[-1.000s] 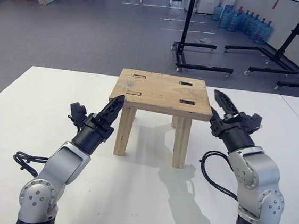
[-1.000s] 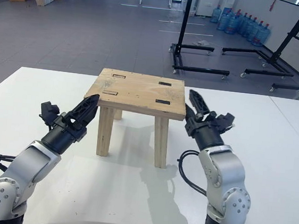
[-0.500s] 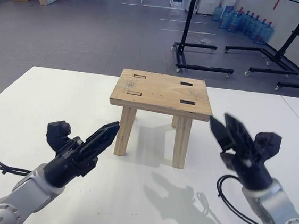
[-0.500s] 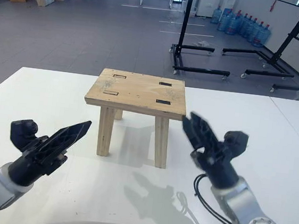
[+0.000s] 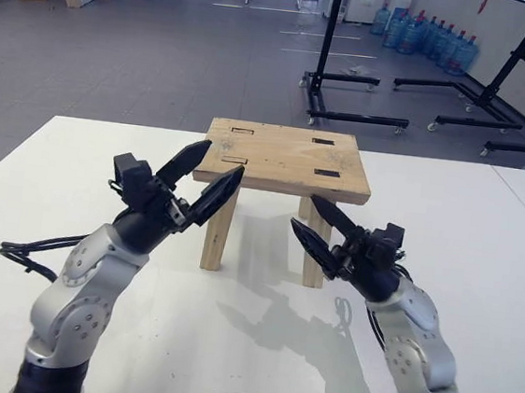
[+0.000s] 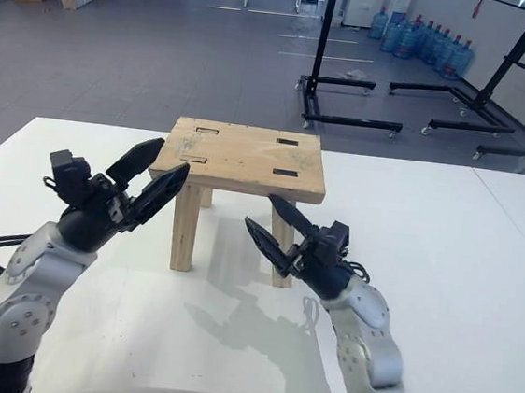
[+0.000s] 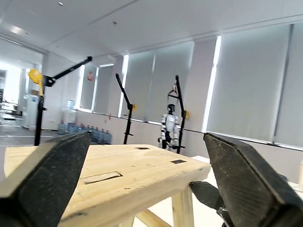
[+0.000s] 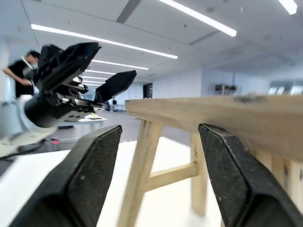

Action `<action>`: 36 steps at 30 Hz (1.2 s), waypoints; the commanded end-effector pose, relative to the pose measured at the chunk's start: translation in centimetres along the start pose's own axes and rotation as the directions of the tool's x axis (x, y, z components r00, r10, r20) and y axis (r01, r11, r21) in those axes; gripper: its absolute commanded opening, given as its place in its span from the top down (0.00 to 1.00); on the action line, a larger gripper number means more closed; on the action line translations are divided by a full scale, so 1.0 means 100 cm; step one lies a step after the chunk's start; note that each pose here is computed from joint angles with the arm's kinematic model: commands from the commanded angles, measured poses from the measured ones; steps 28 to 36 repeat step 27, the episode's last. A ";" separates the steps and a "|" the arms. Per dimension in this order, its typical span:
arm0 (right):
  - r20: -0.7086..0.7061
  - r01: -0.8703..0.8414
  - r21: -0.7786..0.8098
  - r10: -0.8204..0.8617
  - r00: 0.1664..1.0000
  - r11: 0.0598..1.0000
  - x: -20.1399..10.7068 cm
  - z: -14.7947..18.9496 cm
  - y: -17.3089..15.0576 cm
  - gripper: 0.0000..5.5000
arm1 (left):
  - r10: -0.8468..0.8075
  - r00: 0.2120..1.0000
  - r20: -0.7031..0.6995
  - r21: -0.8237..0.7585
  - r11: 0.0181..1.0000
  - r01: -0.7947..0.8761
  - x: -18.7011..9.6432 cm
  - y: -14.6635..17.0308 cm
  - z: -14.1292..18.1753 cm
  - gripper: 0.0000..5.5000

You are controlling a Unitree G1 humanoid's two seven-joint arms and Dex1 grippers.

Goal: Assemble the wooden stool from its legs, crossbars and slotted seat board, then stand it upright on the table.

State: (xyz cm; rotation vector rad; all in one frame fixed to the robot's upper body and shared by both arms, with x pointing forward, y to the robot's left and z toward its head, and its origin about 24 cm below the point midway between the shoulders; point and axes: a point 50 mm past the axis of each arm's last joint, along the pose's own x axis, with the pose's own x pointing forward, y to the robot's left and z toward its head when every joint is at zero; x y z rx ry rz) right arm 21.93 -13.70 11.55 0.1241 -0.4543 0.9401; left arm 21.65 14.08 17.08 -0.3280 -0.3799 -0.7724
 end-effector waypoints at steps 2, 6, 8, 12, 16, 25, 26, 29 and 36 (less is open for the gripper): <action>0.082 0.016 -0.189 -0.001 0.997 0.982 0.025 -0.017 -0.012 0.46 | 0.112 0.992 -0.059 0.167 0.981 -0.101 0.023 0.028 -0.033 0.22; 0.113 0.071 -0.188 -0.050 0.992 0.980 0.041 -0.032 -0.023 0.46 | 0.148 0.979 -0.142 0.328 0.940 -0.094 0.036 0.055 -0.060 0.22; 0.129 0.085 -0.195 -0.060 0.990 0.977 0.046 -0.034 -0.027 0.46 | 0.126 0.980 -0.152 0.365 0.929 -0.063 0.041 0.061 -0.064 0.22; 0.240 0.289 -0.193 -0.241 0.940 0.938 0.051 -0.025 -0.051 0.46 | 0.091 0.991 -0.094 0.416 0.908 -0.044 0.054 0.062 -0.053 0.22; 0.301 0.350 -0.214 -0.279 0.912 0.912 0.056 -0.018 -0.048 0.46 | 0.139 0.990 0.015 0.503 0.855 -0.128 0.054 0.055 -0.039 0.22; 0.361 0.544 -0.338 -0.428 0.829 0.768 0.060 -0.011 -0.043 0.46 | 0.348 0.918 0.189 0.614 0.687 -0.388 0.045 0.043 -0.034 0.22; 0.368 0.561 -0.348 -0.441 0.819 0.751 0.061 -0.008 -0.044 0.46 | 0.361 0.910 0.204 0.623 0.669 -0.405 0.046 0.041 -0.035 0.22; 0.376 0.573 -0.356 -0.448 0.811 0.738 0.061 -0.006 -0.044 0.46 | 0.372 0.903 0.216 0.627 0.656 -0.420 0.047 0.039 -0.037 0.22; 0.376 0.573 -0.356 -0.448 0.811 0.738 0.061 -0.006 -0.044 0.46 | 0.372 0.903 0.216 0.627 0.656 -0.420 0.047 0.039 -0.037 0.22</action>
